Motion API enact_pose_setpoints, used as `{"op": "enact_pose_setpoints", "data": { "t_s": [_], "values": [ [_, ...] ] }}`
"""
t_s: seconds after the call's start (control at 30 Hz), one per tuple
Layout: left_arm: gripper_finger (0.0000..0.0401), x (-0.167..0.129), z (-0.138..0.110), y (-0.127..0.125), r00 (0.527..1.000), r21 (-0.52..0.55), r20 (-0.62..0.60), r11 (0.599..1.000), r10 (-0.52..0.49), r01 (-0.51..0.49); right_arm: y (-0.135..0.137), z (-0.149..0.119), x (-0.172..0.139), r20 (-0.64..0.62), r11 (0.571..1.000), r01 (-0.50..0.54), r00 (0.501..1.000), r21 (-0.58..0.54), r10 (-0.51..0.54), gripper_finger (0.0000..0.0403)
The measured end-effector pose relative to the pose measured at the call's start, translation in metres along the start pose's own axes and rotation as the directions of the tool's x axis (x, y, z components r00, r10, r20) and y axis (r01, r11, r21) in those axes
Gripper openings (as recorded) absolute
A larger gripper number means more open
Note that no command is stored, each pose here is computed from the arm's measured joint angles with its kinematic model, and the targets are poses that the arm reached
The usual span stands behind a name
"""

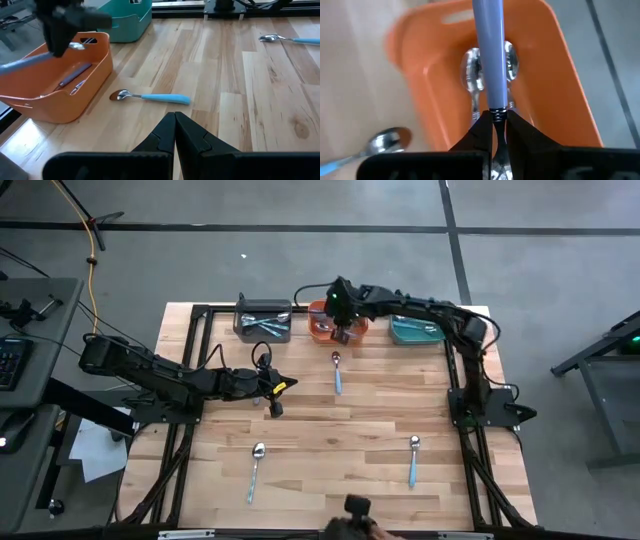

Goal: Sort silverware by color (type)
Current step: Put the purple spoon into the orange bin, then put the blue spoon into the green bin

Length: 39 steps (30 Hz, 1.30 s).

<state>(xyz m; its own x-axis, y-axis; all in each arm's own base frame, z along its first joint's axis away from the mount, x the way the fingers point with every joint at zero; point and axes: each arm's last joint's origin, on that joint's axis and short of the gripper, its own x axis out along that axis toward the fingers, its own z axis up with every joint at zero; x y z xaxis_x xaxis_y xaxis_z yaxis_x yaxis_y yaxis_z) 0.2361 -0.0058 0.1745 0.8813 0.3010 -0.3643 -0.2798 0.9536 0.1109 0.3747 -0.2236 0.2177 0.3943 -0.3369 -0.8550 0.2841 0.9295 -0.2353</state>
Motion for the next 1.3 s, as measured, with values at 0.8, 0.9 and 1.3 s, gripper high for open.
{"op": "enact_pose_setpoints", "data": {
  "t_s": [0.8, 0.9, 1.3],
  "values": [
    [0.0003, 0.000, 0.000, 0.000, 1.000, 0.010, -0.001, 1.000, 0.001, -0.001, -0.018, -0.004, 0.038, -0.171, 0.999, 0.034, 0.985, 0.021, -0.030, 0.0101],
    [0.0003, 0.000, 0.000, 0.000, 1.000, 0.011, -0.002, 1.000, 0.001, -0.001, -0.014, 0.000, 0.023, -0.159, 0.999, 0.039, 0.987, 0.005, -0.038, 0.0101],
    [0.0003, 0.000, 0.000, 0.000, 1.000, 0.011, -0.002, 1.000, 0.001, -0.001, 0.009, -0.010, -0.022, 0.110, 0.997, 0.041, 0.993, 0.060, -0.048, 0.0008]
  ]
}}
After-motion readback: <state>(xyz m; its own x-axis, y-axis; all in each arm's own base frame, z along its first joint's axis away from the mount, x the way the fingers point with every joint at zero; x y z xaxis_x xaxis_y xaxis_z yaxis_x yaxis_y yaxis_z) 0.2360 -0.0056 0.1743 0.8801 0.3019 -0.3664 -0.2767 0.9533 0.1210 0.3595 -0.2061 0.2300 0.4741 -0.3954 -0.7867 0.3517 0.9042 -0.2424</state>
